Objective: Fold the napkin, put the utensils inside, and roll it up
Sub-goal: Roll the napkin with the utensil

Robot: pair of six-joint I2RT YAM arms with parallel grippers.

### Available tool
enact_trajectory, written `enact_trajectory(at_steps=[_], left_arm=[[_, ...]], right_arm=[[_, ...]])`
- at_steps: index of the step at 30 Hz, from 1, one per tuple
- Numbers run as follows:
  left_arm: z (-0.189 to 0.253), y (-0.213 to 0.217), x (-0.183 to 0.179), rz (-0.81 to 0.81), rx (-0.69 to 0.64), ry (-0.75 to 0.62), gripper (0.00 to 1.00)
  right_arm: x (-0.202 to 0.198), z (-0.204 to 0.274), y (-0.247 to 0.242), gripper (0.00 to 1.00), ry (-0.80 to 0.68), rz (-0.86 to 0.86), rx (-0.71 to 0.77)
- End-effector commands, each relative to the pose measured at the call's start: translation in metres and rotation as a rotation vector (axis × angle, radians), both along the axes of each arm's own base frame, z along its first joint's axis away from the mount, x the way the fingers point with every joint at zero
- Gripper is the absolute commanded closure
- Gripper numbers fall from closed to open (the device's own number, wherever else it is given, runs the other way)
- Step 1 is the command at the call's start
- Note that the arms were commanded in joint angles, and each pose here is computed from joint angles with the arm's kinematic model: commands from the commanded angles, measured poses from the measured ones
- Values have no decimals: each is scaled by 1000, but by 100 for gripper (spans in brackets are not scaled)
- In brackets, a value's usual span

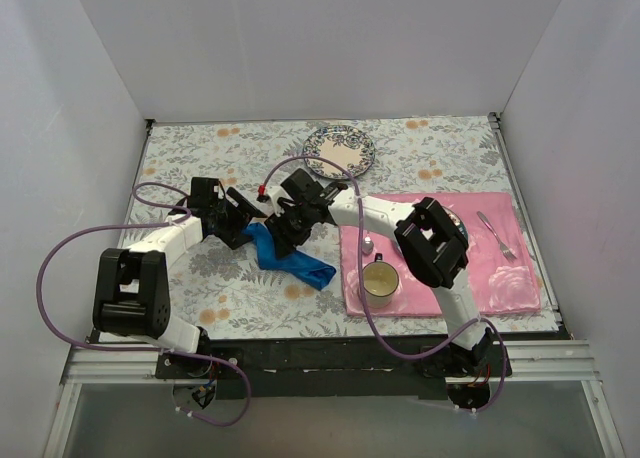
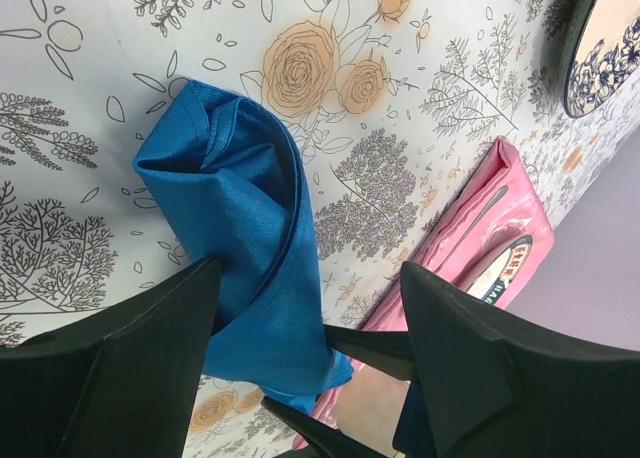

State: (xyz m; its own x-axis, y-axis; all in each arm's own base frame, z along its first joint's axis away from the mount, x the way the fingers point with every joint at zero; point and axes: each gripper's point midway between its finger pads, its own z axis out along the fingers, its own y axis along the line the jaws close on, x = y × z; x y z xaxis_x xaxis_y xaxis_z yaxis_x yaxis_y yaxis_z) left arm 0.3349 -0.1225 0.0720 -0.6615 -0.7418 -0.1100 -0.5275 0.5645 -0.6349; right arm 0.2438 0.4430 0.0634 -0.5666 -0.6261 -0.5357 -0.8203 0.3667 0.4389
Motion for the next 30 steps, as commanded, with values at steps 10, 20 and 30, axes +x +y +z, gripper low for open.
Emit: enact_trajectory(at_steps=[10,20,30], left_arm=[[4,1,5,-5,6,-36,29],[19,0,6,-12,0,-76,28],[13,-2,5,-15,-9,-57,29]], right_arm=[[-2,39,-1,39,-73,-19,35],[-11,33,-3,38,-56,-14,26],[-25,7,-8,48,-13,-18,7]])
